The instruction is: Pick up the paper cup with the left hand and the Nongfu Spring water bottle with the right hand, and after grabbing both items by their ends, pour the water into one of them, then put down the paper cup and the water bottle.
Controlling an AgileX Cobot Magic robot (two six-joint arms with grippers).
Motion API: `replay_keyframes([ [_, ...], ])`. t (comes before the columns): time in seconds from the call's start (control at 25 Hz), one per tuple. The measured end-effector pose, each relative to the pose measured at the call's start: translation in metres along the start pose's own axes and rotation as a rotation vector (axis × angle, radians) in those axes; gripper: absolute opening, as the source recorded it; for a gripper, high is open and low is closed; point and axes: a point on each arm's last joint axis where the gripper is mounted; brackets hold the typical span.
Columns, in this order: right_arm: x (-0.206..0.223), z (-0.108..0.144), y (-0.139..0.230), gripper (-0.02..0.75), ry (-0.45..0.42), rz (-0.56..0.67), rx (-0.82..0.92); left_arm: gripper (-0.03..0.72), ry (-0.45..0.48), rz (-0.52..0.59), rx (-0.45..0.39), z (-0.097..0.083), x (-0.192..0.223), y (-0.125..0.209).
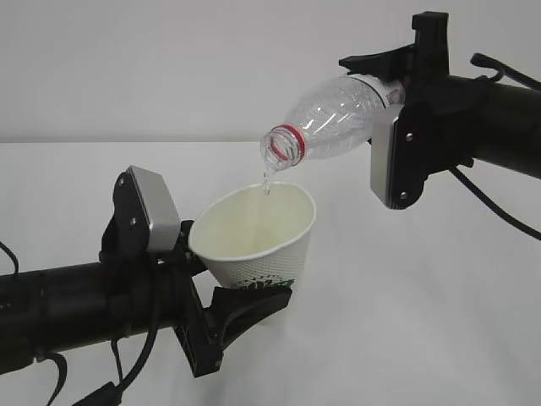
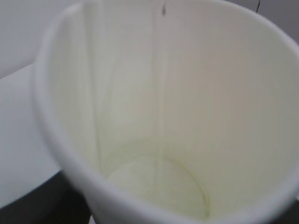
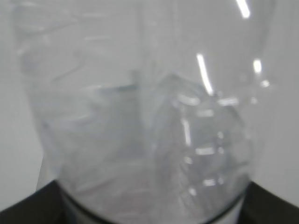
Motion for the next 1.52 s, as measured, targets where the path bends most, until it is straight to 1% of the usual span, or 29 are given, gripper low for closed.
replay_keyframes([
  [1.52, 0.0000, -0.0002, 0.0000, 0.443, 0.002, 0.000, -0.012, 0.526, 0.000, 0.000, 0.000, 0.0000, 0.0000, 0.0000],
])
Point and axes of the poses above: a point on each arm's last joint axis where the gripper is mounted, x pointing out along that axis toward the gripper, z along the wrist's bending axis when the last joint is at zero, y = z × x, and after that the axes turned 14 degrees about -x, right-handed
